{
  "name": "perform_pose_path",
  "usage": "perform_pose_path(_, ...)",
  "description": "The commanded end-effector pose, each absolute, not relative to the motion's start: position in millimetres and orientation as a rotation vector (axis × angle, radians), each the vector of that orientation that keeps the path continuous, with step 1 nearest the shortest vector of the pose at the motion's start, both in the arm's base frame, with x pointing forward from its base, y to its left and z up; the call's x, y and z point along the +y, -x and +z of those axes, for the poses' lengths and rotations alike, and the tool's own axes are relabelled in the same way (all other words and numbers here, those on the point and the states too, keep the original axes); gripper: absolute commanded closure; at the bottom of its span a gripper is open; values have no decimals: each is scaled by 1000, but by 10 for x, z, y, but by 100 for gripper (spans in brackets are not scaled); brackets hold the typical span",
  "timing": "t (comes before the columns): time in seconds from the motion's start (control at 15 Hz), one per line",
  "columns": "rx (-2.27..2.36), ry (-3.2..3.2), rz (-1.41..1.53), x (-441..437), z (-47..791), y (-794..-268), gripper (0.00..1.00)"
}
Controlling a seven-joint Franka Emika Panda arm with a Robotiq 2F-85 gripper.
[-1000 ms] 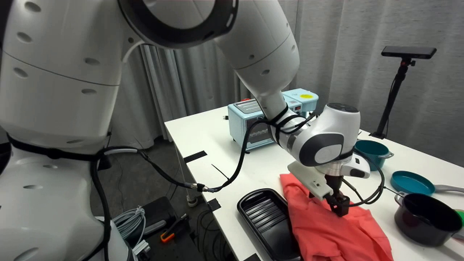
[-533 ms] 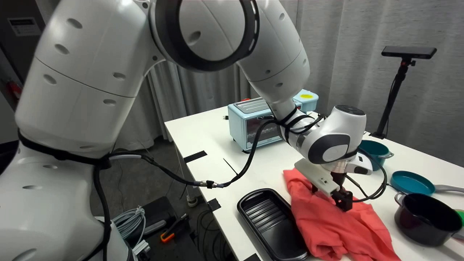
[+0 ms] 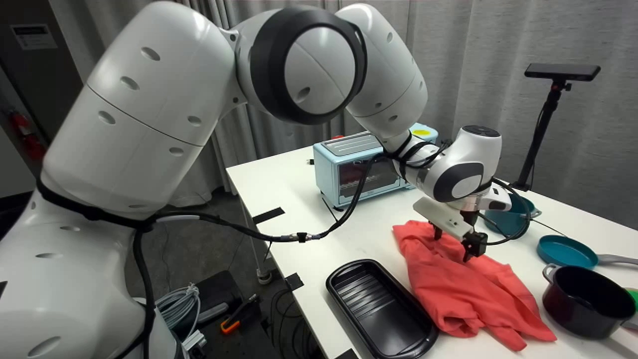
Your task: Fold the cloth on the table
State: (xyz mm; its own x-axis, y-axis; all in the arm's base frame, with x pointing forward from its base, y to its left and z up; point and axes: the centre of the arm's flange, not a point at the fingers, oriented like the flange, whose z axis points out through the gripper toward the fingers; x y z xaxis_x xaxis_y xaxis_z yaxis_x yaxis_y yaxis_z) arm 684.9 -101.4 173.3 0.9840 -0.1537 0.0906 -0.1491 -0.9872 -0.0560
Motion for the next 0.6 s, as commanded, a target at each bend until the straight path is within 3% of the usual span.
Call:
perform_pose_path(0.0,161,3070,-182,-875,1828,-7273,0)
perform_pose_path(0.53,43,3035,-187,-281,2108,-7274,0)
